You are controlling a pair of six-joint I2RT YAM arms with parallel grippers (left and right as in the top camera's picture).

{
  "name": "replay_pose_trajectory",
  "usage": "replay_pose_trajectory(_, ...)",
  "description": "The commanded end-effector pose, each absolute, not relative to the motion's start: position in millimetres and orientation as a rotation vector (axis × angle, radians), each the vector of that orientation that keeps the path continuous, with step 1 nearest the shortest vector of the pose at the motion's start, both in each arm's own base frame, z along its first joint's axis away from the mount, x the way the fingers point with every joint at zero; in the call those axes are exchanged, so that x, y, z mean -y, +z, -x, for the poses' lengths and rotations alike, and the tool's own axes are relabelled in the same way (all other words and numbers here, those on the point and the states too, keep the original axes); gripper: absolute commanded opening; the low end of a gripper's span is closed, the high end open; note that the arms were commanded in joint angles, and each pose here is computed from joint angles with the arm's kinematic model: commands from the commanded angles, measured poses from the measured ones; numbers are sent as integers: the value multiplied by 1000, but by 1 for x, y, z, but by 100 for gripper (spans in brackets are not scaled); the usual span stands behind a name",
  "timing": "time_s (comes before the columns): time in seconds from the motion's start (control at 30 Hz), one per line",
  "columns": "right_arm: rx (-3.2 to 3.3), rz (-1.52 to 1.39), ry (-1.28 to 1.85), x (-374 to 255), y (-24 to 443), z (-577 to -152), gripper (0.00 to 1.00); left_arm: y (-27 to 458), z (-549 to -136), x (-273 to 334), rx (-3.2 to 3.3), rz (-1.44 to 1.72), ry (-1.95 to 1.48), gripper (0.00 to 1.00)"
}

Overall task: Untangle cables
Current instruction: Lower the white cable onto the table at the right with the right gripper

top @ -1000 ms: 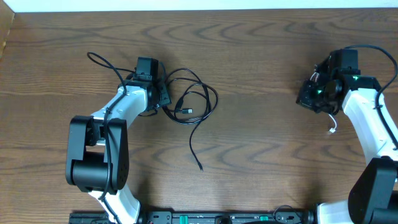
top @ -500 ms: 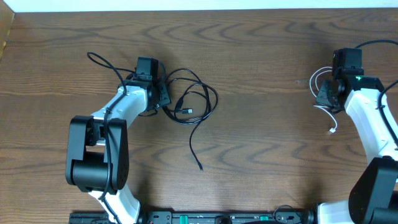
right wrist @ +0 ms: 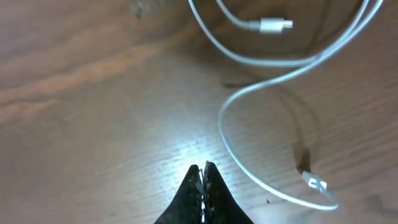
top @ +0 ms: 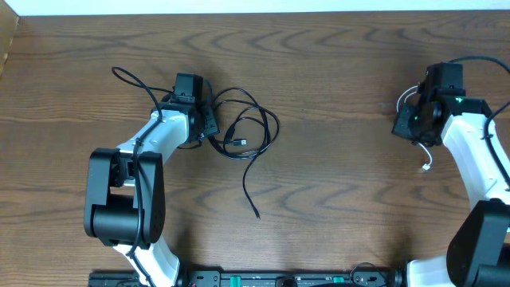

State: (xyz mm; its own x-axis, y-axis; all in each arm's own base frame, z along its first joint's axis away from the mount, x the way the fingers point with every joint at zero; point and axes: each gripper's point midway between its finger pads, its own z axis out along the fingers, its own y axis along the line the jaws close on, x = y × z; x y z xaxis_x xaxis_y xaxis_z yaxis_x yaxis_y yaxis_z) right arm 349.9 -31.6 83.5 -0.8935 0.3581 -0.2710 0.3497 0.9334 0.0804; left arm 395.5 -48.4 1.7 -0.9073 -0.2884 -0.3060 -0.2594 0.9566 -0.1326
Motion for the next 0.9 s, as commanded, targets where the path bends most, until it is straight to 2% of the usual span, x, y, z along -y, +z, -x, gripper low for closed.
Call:
replay_pose_trajectory(0.0,-2887,-528,-25,38,65,-340,1,-9,-385,55,-2831,414,-174,56)
replay_pose_trajectory(0.2,-2987,-599,-298,75,30,-322,1,-9,-385,55,-2833,415,-174,56)
replay_pose_trajectory(0.33,-2986,-602,-562,103,42,-313,1,-9,-384,55,-2835,415,-173,56)
replay_pose_trajectory(0.47,-2900,-609,-580,111,67,-337,1,-9,-384,55,-2834,415,-173,56)
replay_pose_trajectory(0.73,-2550,-547,-499,122,105,-426,1,-9,-384,55,-2834,415,-173,56)
replay_pose_trajectory(0.83,-2515,-548,-485,123,105,-435,1,-9,-384,55,-2834,415,-173,56)
replay_pose_trajectory(0.87,-2525,-546,-477,122,103,-434,4,-9,-384,55,-2834,415,-173,56)
